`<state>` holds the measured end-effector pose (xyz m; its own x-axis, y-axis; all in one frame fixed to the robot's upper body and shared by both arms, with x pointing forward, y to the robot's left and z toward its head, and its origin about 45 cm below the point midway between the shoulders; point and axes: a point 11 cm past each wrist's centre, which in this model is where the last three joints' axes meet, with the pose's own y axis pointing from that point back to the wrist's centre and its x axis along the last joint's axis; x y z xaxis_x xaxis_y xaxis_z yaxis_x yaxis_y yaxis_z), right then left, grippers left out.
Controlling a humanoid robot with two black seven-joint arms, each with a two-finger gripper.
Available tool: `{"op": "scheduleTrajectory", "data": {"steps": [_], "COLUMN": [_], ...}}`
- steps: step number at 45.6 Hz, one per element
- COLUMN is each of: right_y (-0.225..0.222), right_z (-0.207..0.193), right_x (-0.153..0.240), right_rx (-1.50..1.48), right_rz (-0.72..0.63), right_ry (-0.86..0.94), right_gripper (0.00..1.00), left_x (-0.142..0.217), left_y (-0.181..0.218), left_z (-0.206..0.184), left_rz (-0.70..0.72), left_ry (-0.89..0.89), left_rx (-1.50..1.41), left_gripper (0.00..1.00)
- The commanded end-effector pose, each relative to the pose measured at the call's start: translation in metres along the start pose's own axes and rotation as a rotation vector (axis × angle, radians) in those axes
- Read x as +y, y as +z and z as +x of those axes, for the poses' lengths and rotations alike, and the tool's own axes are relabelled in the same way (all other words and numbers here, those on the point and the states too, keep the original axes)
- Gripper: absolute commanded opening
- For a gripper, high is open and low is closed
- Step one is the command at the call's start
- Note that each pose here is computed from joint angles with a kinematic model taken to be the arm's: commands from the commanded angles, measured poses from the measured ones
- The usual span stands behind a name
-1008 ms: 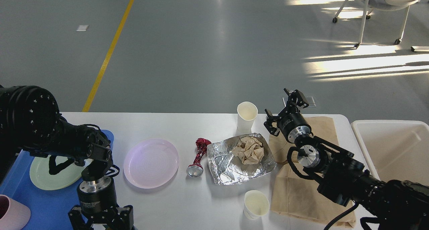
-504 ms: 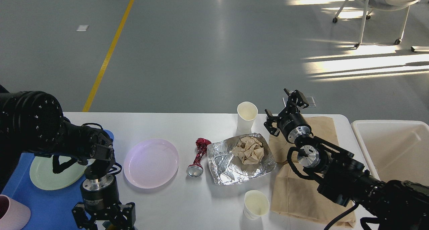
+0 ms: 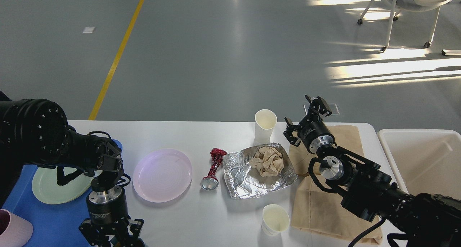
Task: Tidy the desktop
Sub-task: 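Close the left gripper on the dark cup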
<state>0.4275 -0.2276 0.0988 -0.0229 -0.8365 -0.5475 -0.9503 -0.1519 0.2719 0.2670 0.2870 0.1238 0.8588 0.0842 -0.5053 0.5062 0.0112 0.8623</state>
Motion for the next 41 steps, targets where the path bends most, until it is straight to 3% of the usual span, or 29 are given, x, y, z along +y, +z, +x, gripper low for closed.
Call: {"op": "scheduleTrajectory", "data": {"steps": [1, 22, 41], "right_y": [0.0, 0.0, 0.0], "right_z": [0.0, 0.0, 0.0], "right_x": [0.0, 0.0, 0.0], "right_rx": [0.0, 0.0, 0.0], "right_rz": [0.001, 0.001, 0.0], "right_ry": [-0.001, -0.001, 0.0], "right_gripper": [1.0, 1.0, 1.0], "left_x": [0.001, -0.002, 0.005], "left_y": [0.0, 0.01, 0.012], "left_z": [0.001, 0.006, 0.008], "left_rz": [-0.001, -0.026, 0.005], "left_ry": [0.006, 0.013, 0.031], "left_rx": [-0.001, -0.015, -0.029], "left_gripper": [0.41, 0.33, 0.19]}}
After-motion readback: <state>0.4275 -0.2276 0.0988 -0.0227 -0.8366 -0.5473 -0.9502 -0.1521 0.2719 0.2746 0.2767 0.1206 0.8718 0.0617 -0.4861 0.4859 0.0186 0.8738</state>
